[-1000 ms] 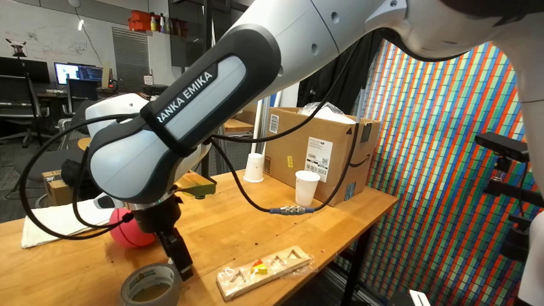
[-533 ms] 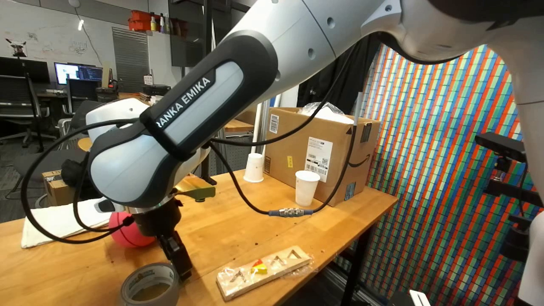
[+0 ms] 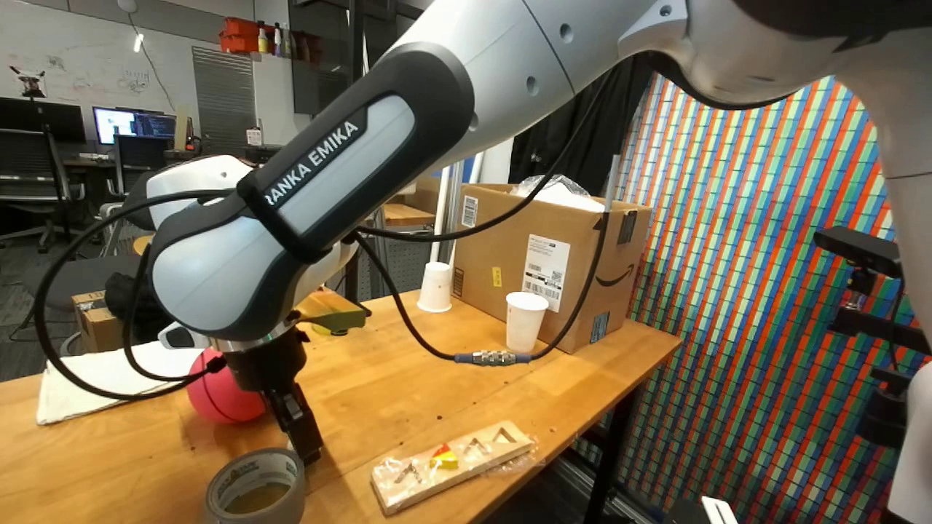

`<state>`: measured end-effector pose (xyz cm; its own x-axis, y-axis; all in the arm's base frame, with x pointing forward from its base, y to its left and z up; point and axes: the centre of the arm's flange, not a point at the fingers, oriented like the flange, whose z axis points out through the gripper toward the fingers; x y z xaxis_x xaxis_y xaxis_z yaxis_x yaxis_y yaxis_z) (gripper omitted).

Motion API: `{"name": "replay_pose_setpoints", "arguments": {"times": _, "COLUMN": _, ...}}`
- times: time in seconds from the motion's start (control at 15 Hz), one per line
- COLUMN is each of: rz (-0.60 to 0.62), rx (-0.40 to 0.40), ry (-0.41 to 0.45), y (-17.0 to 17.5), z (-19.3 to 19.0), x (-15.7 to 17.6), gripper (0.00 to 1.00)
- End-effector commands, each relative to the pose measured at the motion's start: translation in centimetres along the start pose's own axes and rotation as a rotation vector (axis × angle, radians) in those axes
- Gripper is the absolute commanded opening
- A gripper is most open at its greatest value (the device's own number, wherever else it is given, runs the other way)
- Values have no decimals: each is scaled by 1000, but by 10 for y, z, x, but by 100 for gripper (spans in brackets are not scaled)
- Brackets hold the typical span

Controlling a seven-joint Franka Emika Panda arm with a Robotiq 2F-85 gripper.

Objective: Put the white ball in the cup, then place the basketball on the tape

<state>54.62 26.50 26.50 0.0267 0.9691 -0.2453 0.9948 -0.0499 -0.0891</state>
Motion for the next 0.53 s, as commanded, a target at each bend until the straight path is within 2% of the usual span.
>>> {"name": "replay_pose_setpoints", "arguments": {"times": 0.0, "rz": 47, "rx": -1, "ry": -7, "y": 11, "z": -24, "x": -29, "gripper": 21}}
{"name": "replay_pose_setpoints", "arguments": {"times": 0.13, "rz": 106, "rx": 10, "ry": -21, "y": 18, "z": -29, "x": -54, "gripper": 21}}
{"name": "replay_pose_setpoints", "arguments": {"times": 0.47, "rz": 309, "rx": 28, "ry": -50, "y": 35, "z": -36, "x": -140, "gripper": 21}}
